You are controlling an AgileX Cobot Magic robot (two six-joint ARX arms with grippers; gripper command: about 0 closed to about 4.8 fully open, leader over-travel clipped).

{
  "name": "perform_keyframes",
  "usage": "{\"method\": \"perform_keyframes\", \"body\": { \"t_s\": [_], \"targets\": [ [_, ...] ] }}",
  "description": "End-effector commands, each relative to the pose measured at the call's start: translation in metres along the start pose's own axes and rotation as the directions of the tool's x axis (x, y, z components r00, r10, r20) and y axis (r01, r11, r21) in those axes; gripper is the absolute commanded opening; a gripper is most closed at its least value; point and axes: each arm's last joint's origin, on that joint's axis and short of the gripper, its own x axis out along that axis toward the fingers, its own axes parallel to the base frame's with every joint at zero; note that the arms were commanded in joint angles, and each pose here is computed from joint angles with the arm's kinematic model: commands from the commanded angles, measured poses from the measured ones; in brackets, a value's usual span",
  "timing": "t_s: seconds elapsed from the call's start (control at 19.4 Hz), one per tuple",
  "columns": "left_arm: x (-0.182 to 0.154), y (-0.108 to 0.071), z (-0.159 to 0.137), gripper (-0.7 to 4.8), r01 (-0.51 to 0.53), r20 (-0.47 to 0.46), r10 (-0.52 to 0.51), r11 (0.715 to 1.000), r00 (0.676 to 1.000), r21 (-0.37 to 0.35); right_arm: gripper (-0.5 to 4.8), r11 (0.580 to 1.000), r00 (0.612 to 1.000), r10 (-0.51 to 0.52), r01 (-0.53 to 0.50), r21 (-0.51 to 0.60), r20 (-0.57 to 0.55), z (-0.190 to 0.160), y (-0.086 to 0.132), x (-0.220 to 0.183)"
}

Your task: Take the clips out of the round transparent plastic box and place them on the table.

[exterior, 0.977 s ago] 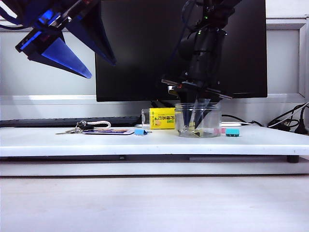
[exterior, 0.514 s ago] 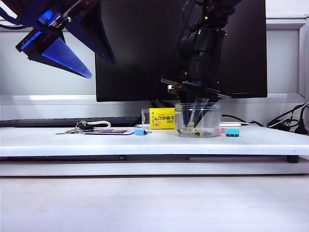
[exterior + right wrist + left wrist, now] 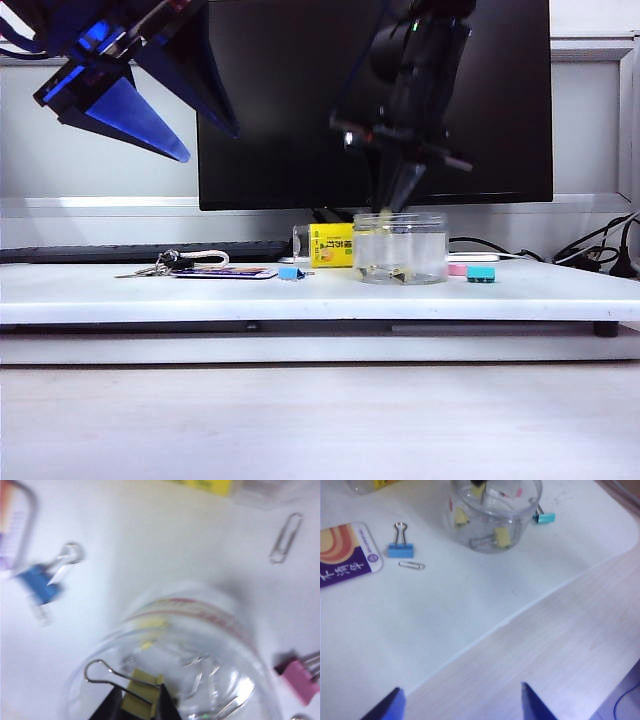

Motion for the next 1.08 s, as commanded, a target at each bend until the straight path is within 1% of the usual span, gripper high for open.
{"method": "perform_keyframes", "body": {
  "t_s": [0.05,0.26,0.41,0.62,0.77,0.87,0.98,1.03,1.08],
  "targets": [
    [-0.001,0.0,0.001,3.1,-0.002,0.004,0.002,1.0,1.0,0.03,0.81,1.0,0.999,0.018,-0.017,-0.008,0.043,-0.003,0.005,-0.019],
    [-0.001,0.0,0.002,3.1,-0.004,0.008,0.004,0.999,1.0,0.043,0.81,1.0,0.998,0.002,-0.001,-0.011,0.065,-0.005,0.006,-0.029],
    [-0.001,0.0,0.002,3.1,-0.006,0.008,0.006,0.999,1.0,0.052,0.81,0.999,0.995,-0.036,0.036,0.0,0.091,-0.006,0.002,-0.039],
    [-0.001,0.0,0.002,3.1,-0.01,0.012,0.009,0.998,1.0,0.058,0.81,0.995,0.987,-0.076,0.065,0.079,0.142,-0.01,-0.022,-0.064],
    [-0.001,0.0,0.002,3.1,-0.013,0.013,0.012,0.998,1.0,0.06,0.81,0.985,0.98,-0.123,0.102,0.136,0.157,-0.011,-0.046,-0.074],
    [-0.001,0.0,0.002,3.1,-0.013,0.013,0.012,0.998,1.0,0.06,0.81,0.981,0.981,-0.132,0.109,0.16,0.142,-0.013,-0.056,-0.072],
    [-0.001,0.0,0.002,3.1,-0.013,0.012,0.012,0.998,1.0,0.059,0.81,0.97,0.983,-0.168,0.151,0.191,0.078,-0.017,-0.07,-0.058],
    [-0.001,0.0,0.002,3.1,-0.013,0.013,0.012,0.998,1.0,0.06,0.81,0.966,0.984,-0.174,0.163,0.201,0.035,-0.02,-0.076,-0.046],
    [-0.001,0.0,0.003,3.1,-0.013,0.017,0.012,0.998,1.0,0.06,0.81,0.965,0.985,-0.171,0.165,0.204,0.014,-0.022,-0.079,-0.037]
  ]
}}
